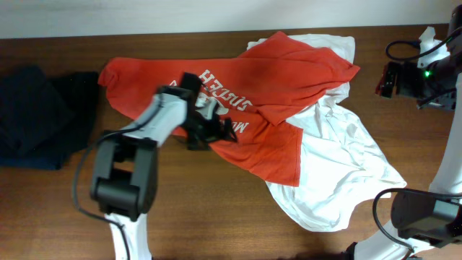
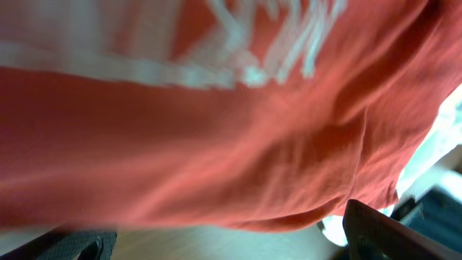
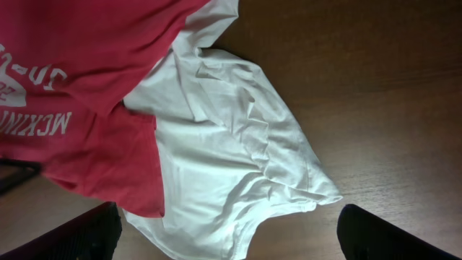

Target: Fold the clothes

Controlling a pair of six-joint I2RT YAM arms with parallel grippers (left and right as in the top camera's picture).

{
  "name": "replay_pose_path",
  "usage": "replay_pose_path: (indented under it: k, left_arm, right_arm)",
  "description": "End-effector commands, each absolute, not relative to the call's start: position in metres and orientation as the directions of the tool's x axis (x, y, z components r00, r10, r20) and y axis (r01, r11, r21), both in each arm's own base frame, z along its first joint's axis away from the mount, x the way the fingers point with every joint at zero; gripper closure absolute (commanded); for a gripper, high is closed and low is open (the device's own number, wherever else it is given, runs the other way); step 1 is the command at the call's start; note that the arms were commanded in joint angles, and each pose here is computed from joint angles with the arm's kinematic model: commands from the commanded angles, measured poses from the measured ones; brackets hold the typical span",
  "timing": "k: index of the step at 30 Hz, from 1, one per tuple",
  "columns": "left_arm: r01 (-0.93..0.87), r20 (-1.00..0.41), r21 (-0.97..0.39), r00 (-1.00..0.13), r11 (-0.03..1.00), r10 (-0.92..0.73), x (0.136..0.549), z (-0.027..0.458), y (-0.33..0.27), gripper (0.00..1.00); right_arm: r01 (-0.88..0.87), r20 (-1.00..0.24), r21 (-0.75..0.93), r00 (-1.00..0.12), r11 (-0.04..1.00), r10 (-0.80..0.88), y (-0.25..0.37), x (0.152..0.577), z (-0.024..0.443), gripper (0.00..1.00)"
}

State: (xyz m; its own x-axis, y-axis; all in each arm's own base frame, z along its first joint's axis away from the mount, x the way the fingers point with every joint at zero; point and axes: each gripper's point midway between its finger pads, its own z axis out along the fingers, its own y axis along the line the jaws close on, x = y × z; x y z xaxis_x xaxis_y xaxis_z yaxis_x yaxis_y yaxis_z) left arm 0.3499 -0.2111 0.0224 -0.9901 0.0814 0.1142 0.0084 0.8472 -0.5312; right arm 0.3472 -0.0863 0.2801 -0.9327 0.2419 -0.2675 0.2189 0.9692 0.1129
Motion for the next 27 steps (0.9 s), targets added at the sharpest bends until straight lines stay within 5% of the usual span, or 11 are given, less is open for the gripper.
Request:
replay_pose_path:
  k: [1, 3, 6, 7, 10, 12, 13, 16, 19, 27]
  left_arm:
    - [-0.045, 0.257, -0.531, -0.96, 0.846, 0.11, 0.311, 0.001, -0.254, 0.01]
    - [0.003, 0.226, -0.539, -0.963, 0.842, 0.148, 0.306, -0.006, -0.276, 0.03]
    - [0.024, 0.196, -0.442, -0.973, 0.897, 0.123, 0.309, -0.018, -0.268, 0.94]
    - [0.013, 0.206, -0.391, -0.973, 0.92, 0.101, 0.309, -0.021, -0.255, 1.0]
    - [-0.08, 0.282, -0.228, -0.959, 0.97, -0.012, 0.31, -0.024, -0.191, 1.0]
    - [-0.154, 0.332, -0.184, -0.939, 0.971, -0.086, 0.313, -0.018, -0.138, 1.0]
    - [-0.245, 0.345, -0.171, -0.922, 0.954, -0.175, 0.32, -0.012, -0.102, 1.0]
    - [-0.434, 0.307, -0.213, -0.88, 0.875, -0.362, 0.341, 0.003, -0.037, 1.0]
    - [-0.53, 0.29, -0.233, -0.838, 0.816, -0.462, 0.347, 0.009, 0.002, 1.0]
    - [-0.464, 0.272, -0.24, -0.875, 0.853, -0.4, 0.351, 0.008, -0.023, 1.0]
  right_arm:
    - [0.229, -0.261, 0.114, -0.932, 0.967, 0.251, -0.087, 0.348, 0.278, 0.01]
    - [0.229, -0.261, 0.114, -0.932, 0.967, 0.251, -0.087, 0.348, 0.278, 0.01]
    - [0.23, -0.263, 0.11, -0.932, 0.967, 0.251, -0.088, 0.349, 0.278, 0.01]
    - [0.231, -0.264, 0.105, -0.931, 0.967, 0.251, -0.089, 0.349, 0.278, 0.01]
    - [0.232, -0.254, 0.104, -0.934, 0.967, 0.252, -0.09, 0.35, 0.274, 0.0]
    - [0.235, -0.222, 0.109, -0.941, 0.966, 0.254, -0.091, 0.354, 0.264, 0.13]
    - [0.235, -0.159, 0.133, -0.954, 0.963, 0.255, -0.087, 0.358, 0.244, 0.43]
    - [0.145, -0.028, 0.262, -0.987, 0.954, 0.158, -0.051, 0.366, 0.196, 0.95]
    - [-0.026, 0.001, 0.344, -1.0, 0.939, -0.028, 0.014, 0.382, 0.12, 0.96]
    - [-0.315, -0.217, 0.364, -0.944, 0.876, -0.249, 0.12, 0.403, 0.036, 0.96]
